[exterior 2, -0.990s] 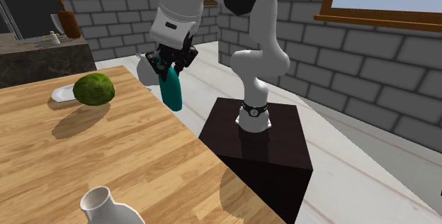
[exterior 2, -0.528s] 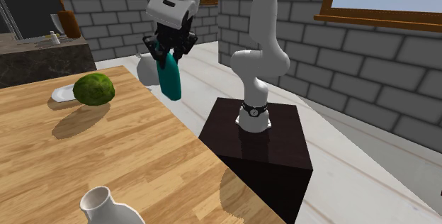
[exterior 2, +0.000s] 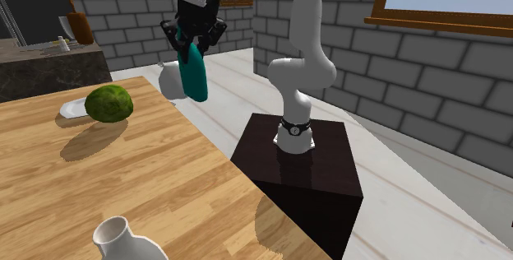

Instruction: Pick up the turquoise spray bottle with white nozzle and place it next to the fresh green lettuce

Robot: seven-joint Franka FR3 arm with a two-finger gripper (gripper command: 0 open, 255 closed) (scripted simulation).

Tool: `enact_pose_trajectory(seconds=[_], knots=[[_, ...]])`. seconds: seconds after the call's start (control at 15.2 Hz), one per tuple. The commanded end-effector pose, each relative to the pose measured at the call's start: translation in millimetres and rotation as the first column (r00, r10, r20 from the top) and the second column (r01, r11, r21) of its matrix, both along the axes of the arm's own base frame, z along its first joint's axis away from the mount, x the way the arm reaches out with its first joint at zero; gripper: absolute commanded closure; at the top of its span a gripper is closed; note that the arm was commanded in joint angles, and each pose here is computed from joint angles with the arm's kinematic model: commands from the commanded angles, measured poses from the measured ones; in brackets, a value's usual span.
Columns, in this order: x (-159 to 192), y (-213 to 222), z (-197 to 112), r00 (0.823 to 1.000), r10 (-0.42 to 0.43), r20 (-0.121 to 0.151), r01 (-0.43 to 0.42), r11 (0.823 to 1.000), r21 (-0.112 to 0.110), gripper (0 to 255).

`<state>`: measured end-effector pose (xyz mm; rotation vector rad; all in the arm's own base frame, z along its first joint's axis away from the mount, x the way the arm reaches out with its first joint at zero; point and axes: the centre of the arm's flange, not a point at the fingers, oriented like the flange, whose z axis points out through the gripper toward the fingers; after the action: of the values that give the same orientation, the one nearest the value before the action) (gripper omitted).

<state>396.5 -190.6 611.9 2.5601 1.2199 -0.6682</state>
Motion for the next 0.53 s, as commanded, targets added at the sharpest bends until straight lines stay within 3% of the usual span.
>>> enact_pose_trajectory(seconds=[0.0,0.46], knots=[[-14.6,-13.1,2.4,1.000,0.000,0.000,0.000,1.000,0.000,255],[-82.1,-76.2,2.6,1.000,0.000,0.000,0.000,1.000,0.000,255]])
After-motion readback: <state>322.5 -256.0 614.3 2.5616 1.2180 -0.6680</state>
